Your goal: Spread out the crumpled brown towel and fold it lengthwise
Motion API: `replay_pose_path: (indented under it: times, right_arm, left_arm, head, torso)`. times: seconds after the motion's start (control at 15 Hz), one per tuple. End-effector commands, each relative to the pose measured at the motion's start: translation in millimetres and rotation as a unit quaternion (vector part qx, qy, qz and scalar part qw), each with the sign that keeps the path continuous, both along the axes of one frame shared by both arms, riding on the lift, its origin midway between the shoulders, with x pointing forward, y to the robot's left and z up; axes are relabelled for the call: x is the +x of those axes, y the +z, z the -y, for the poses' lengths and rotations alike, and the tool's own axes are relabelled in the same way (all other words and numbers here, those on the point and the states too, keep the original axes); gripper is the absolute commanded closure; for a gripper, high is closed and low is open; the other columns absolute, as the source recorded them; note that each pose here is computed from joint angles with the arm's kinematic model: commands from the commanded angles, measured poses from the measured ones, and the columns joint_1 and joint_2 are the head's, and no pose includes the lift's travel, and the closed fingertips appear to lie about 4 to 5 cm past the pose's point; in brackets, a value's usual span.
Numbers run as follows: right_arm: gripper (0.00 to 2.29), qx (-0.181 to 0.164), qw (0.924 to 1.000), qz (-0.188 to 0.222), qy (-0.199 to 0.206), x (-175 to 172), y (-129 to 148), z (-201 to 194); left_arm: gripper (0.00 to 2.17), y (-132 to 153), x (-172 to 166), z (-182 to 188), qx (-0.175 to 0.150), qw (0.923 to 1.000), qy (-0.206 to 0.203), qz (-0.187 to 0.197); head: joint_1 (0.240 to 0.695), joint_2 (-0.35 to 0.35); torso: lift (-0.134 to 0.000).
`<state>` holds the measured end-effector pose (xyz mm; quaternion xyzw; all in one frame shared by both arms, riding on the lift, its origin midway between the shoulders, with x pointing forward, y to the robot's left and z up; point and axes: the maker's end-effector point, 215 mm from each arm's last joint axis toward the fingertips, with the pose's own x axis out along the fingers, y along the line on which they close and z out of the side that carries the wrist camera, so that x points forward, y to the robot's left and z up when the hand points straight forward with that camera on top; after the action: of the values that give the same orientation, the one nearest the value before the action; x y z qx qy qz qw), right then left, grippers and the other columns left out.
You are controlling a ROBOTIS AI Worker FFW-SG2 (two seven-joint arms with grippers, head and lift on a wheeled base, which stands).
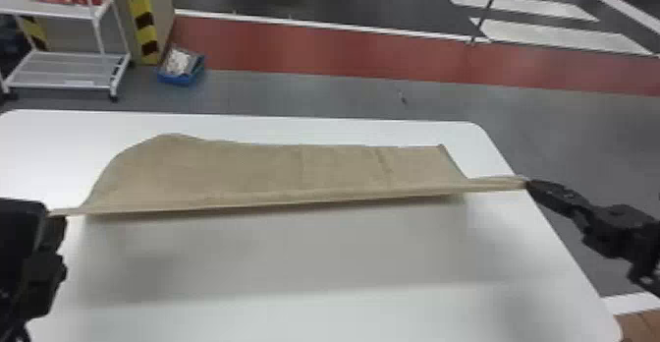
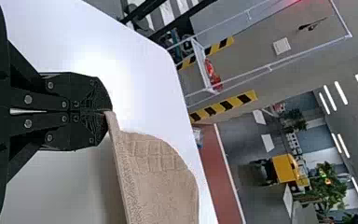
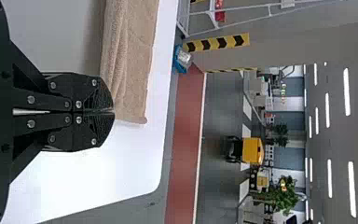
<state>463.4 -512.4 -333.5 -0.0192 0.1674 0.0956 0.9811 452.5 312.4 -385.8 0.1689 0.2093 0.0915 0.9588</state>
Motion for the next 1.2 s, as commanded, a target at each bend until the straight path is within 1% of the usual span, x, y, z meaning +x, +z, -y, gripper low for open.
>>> replay_pose_path:
  times: [0.0, 0.07, 0.13, 0.2, 0.27, 0.33, 0.4, 0.47, 0.53, 0.6, 0.67, 0.8, 0.87, 0.93, 1.0, 1.13]
  right_arm:
    - [1.66, -0.002, 0.9999, -0.008, -0.015, -17, -6, 16]
    - [1.66, -0.001, 0.9998, -0.01, -0.017, -19, -7, 18]
    - [1.66, 0.008, 0.9999, -0.005, -0.013, -18, -3, 15]
    - [1.66, 0.019, 0.9997, -0.003, -0.012, -14, 1, 11]
    - [1.66, 0.031, 0.9994, -0.004, -0.014, -5, 7, 7]
    - [1.66, 0.042, 0.9989, 0.0, -0.021, 13, 17, 2]
    - [1.66, 0.053, 0.9982, 0.011, -0.026, 34, 31, -6]
    - [1.66, 0.056, 0.9979, 0.026, -0.019, 60, 49, -20]
    - [1.66, 0.062, 0.9974, 0.027, -0.024, 81, 56, -29]
    - [1.66, 0.075, 0.9964, 0.028, -0.028, 105, 66, -41]
    - [1.66, 0.075, 0.9961, 0.034, -0.033, 125, 80, -49]
    - [1.66, 0.077, 0.9956, 0.04, -0.036, 159, 102, -63]
    - [1.66, 0.078, 0.9952, 0.043, -0.04, 170, 117, -65]
    - [1.66, 0.078, 0.9949, 0.047, -0.043, 180, 132, -66]
    - [1.66, 0.074, 0.9947, 0.054, -0.047, 187, 145, -67]
    - [1.66, 0.075, 0.9933, 0.065, -0.059, 192, 164, -61]
  left_arm:
    - [1.42, -13, -27, 13, -0.001, 0.9996, -0.006, -0.026]
    - [1.42, -18, -32, 16, 0.002, 0.9992, -0.006, -0.039]
    - [1.42, -15, -31, 17, 0.002, 0.9993, -0.007, -0.037]
    - [1.42, -6, -29, 12, 0.003, 0.9996, -0.002, -0.029]
    - [1.42, 10, -18, 6, 0.002, 0.9999, 0.005, -0.009]
    - [1.42, 34, 0, 1, -0.003, 0.9997, 0.008, 0.024]
    - [1.42, 60, 19, -7, -0.012, 0.9977, 0.017, 0.064]
    - [1.42, 84, 43, -11, -0.019, 0.9946, 0.023, 0.1]
    - [1.42, 100, 64, -19, -0.025, 0.9912, 0.031, 0.126]
    - [1.42, 114, 83, -26, -0.032, 0.9888, 0.037, 0.141]
    - [1.42, 129, 106, -32, -0.04, 0.9864, 0.04, 0.154]
    - [1.42, 159, 134, -39, -0.04, 0.9827, 0.04, 0.176]
    - [1.42, 173, 142, -39, -0.043, 0.9807, 0.038, 0.187]
    - [1.42, 188, 148, -39, -0.045, 0.9784, 0.036, 0.198]
    - [1.42, 198, 152, -39, -0.045, 0.9769, 0.036, 0.206]
    - [1.42, 203, 153, -36, -0.049, 0.9766, 0.032, 0.207]
  head:
    - [0.695, -0.23]
    - [0.695, -0.245]
    - [0.695, -0.277]
    - [0.695, -0.288]
    - [0.695, -0.29]
    - [0.695, -0.288]
    - [0.695, -0.278]
    - [0.695, -0.263]
    - [0.695, -0.223]
    - [0.695, -0.199]
    - [0.695, -0.175]
    - [0.641, -0.141]
    - [0.586, -0.114]
    - [0.557, -0.102]
    - [0.531, -0.093]
    - [0.489, -0.086]
  torso:
    - [-0.124]
    - [-0.124]
    - [-0.124]
    - [-0.124]
    - [-0.124]
    - [-0.124]
    - [-0.124]
    - [-0.124]
    - [-0.124]
    - [-0.124]
    - [-0.124]
    - [-0.124]
    - [-0.124]
    - [-0.124]
    - [-0.124]
    - [-0.124]
